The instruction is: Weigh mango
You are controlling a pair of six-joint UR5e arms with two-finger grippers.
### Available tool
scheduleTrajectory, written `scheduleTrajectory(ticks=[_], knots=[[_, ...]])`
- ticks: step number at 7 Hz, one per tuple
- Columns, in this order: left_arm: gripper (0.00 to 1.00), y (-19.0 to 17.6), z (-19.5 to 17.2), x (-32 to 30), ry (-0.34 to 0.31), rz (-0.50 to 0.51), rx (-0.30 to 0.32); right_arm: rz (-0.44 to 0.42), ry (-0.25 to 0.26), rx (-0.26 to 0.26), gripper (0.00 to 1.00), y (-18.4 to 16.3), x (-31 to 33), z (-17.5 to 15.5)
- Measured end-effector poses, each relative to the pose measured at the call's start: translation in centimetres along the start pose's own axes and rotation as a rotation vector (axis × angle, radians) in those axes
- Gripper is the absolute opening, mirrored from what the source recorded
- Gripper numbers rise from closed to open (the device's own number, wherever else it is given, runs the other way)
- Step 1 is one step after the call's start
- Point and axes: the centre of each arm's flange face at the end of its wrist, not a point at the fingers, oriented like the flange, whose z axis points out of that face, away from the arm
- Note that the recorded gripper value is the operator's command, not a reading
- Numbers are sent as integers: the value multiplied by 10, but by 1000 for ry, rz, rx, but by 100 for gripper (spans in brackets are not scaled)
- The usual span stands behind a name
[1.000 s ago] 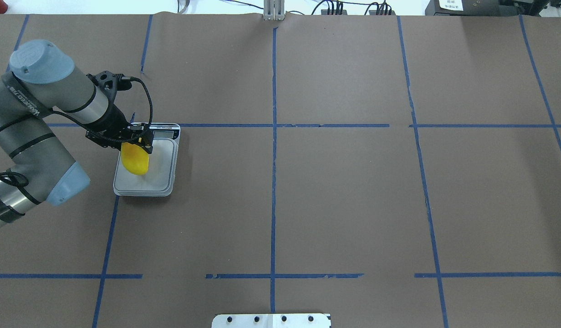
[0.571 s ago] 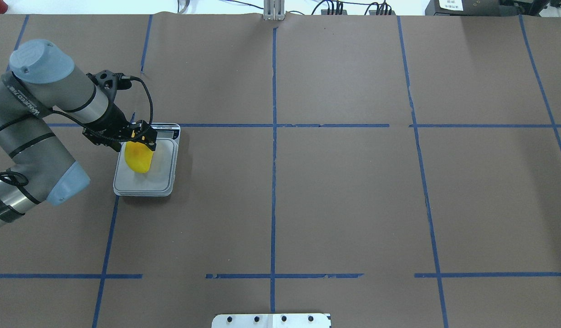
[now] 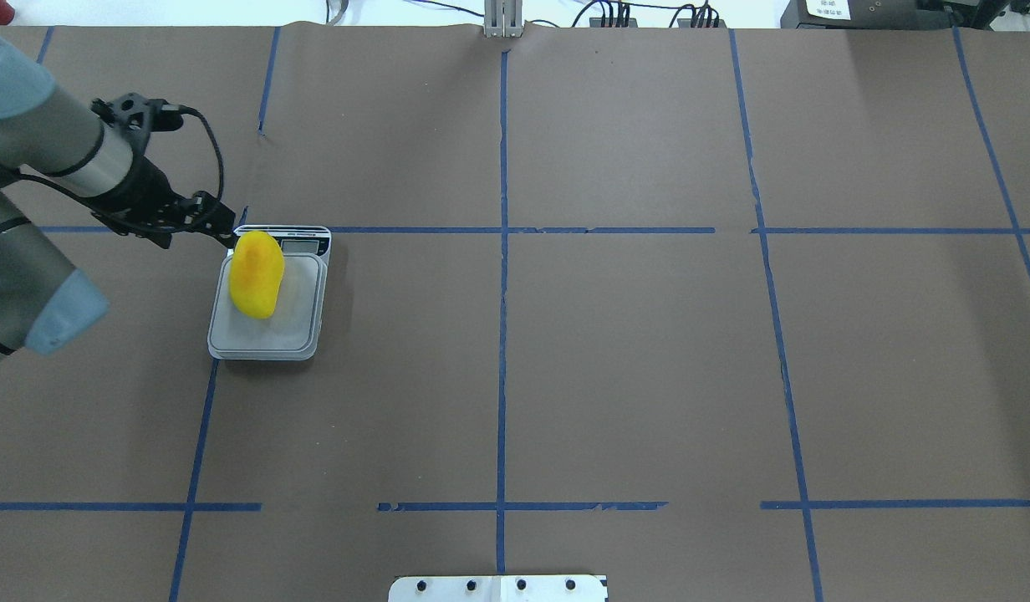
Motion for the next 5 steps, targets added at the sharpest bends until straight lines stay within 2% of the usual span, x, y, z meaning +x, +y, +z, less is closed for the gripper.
scheduleTrajectory(ticks=[2,3,5], knots=[[100,36,-33,-140,-90,24,-5,0,0,0,100,0,0,0],[100,51,-54,-196,-127,31,-33,0,0,0,100,0,0,0],[100,72,-95,-266,-154,12,-72,0,0,1,100,0,0,0]])
